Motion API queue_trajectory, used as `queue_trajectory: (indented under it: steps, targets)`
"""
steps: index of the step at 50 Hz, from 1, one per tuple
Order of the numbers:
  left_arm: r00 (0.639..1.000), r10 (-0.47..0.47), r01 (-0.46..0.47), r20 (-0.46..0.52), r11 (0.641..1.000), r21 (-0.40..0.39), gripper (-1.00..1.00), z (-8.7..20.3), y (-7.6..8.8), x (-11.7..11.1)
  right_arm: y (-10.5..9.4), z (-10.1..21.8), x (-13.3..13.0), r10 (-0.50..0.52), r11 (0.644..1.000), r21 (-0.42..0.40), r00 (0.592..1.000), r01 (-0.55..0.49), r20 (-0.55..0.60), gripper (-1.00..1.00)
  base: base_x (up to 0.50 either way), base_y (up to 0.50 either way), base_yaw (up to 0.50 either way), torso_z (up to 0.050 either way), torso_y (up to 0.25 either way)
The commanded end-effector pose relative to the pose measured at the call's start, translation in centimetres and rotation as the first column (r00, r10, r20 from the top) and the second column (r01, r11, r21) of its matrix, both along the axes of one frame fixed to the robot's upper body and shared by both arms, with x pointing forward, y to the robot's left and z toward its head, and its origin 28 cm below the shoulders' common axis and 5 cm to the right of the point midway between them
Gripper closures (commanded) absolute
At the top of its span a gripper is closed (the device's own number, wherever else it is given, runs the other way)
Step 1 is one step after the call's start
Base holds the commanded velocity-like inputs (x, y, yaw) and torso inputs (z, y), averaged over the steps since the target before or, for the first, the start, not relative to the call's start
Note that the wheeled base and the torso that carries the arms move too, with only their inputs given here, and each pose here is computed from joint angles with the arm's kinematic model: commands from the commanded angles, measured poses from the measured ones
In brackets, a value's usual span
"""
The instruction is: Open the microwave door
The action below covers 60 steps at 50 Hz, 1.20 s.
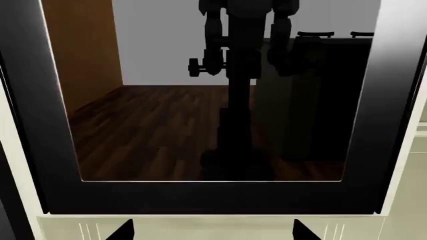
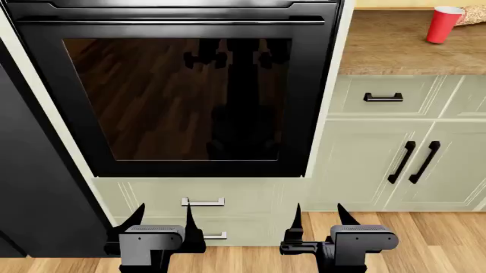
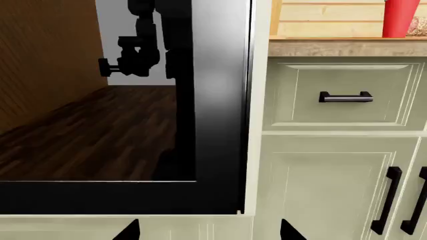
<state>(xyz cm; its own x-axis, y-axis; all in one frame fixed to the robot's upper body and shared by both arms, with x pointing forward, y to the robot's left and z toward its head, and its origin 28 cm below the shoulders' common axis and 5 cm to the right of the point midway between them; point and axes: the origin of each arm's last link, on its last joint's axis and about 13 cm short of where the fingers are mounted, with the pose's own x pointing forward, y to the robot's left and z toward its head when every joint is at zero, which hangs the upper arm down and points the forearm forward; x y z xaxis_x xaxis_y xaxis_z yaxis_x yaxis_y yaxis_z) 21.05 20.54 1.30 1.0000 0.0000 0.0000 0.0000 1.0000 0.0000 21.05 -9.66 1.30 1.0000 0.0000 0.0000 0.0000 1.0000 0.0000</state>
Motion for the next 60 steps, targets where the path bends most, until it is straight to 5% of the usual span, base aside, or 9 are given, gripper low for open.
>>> queue_trajectory:
  steps: [1, 17, 30, 38, 48, 60]
  targets:
    - [1.000, -0.001, 0.001, -0.002, 1.000, -0.001, -1.00, 0.0, 0.0, 0.0, 0.0, 0.0, 0.0, -0.002, 1.000, -0.002, 1.000, 0.002, -0.004, -1.00, 0.00, 0.00, 0.00, 0.000, 0.000]
    - [0.999, -0.001, 0.003, 0.052, 1.000, -0.027, -1.00, 0.9, 0.3, 0.0, 0.0, 0.9, 0.2, -0.027, 1.000, -0.015, 0.999, 0.027, 0.023, -1.00, 0.00, 0.00, 0.00, 0.021, 0.000]
    - [0.972, -0.024, 0.037, 0.233, 0.998, -0.052, -1.00, 8.5, 0.5, 1.4, -0.2, 6.7, 2.2, -0.060, 0.998, -0.008, 0.983, 0.062, 0.175, -1.00, 0.00, 0.00, 0.00, 0.050, 0.000]
    - [0.915, -0.018, 0.050, 0.404, 0.996, -0.069, -1.00, 16.1, 1.2, 2.7, -0.4, 14.1, 3.9, -0.106, 0.994, 0.019, 0.927, 0.106, 0.359, -1.00, 0.00, 0.00, 0.00, 0.050, 0.000]
    - [0.785, -0.030, 0.038, 0.618, 0.999, 0.000, -1.00, 25.8, 2.1, 3.7, -1.5, 23.4, 5.2, -0.131, 0.989, 0.020, 0.819, 0.145, 0.559, -1.00, 0.00, 0.00, 0.00, 0.050, 0.000]
    - [0.656, -0.039, 0.004, 0.753, 0.999, 0.048, -1.00, 33.4, 2.8, 3.4, -2.5, 30.9, 5.2, -0.122, 0.987, 0.008, 0.706, 0.162, 0.698, -1.00, 0.00, 0.00, 0.00, 0.050, 0.000]
